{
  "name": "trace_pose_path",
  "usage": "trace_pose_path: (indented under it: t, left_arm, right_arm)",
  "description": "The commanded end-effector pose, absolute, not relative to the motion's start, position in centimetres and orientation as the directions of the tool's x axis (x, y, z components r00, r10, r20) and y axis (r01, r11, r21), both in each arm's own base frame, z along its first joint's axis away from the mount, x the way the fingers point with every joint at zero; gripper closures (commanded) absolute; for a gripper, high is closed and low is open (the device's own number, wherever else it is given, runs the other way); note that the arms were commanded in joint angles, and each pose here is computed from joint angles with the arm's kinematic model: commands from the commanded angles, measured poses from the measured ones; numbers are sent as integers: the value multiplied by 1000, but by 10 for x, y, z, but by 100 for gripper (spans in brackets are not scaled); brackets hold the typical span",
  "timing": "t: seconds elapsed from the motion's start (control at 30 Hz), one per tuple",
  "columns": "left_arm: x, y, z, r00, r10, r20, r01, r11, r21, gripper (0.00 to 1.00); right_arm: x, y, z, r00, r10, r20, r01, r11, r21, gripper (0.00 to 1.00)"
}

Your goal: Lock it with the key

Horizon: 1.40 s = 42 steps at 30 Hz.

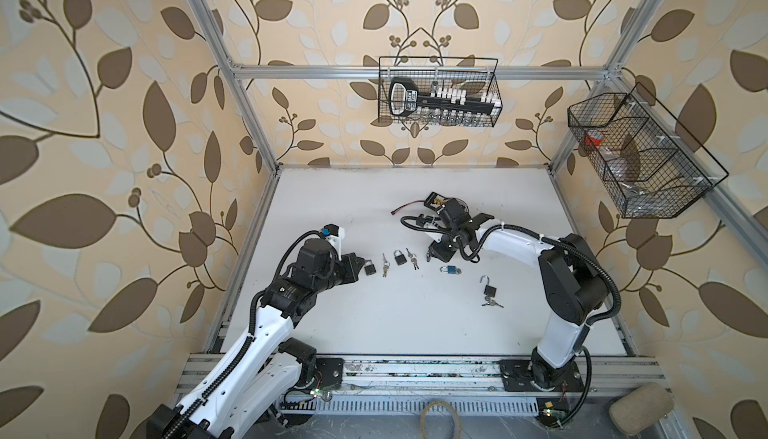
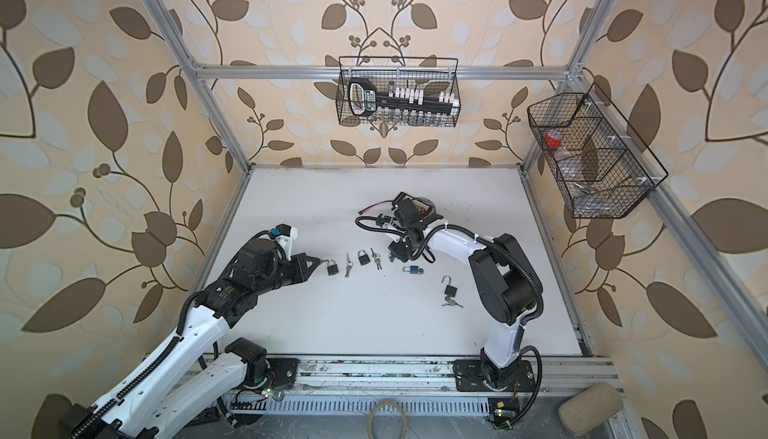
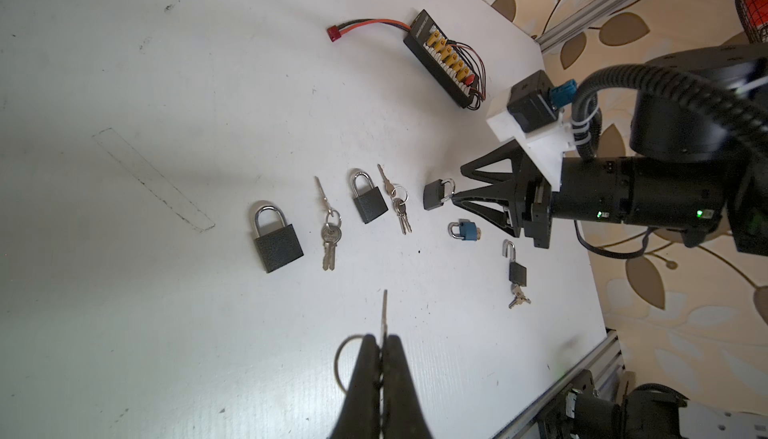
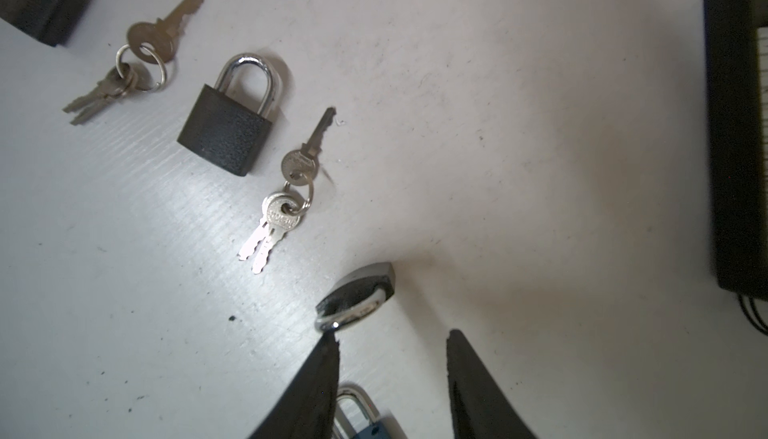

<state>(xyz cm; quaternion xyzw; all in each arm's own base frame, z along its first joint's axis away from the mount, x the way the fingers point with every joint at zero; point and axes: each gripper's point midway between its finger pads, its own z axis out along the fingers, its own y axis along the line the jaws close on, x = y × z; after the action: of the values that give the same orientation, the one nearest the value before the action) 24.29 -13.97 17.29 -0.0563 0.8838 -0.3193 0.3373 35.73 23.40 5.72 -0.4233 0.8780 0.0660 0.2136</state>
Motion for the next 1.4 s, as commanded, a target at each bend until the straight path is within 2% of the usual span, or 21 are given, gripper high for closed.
trace_pose_path:
  t: [0.0,0.4,0.6,0.87,1.03,1.2,1.37]
  left_arm:
    - [246,-136,175,-745,-320,-586,127,794,-595,100]
    - [246,-135,176,-742,-317,-590,127,798,-589,100]
    - [246,-134,178,-740,-317,-594,129,799,-587,100]
    - [246,-135,176,-742,-315,-592,129,799,-588,100]
    - [245,-138,176,-749,-305,-588,145,791,-595,100]
    - [244,-150,179,-763,-274,-586,202,759,-619,100]
    - [249,-162,179,-783,-229,-578,235,752,-616,100]
  right_arm:
    - [355,242,52,-553,-710,-435,-779,627,-33,56]
    - [380,252,55,-582,-659,-476,-734,678,-41,56]
    - [393,247,61,-598,-640,-483,-695,714,-86,60]
    - [391,228,60,-624,-634,-457,-667,737,-111,61]
    - [378,227,67,-621,-626,-472,-680,730,-75,62]
    - [348,226,58,-695,-552,-462,-642,765,51,74]
    - [339,216,44,-736,-522,-432,-600,798,57,100]
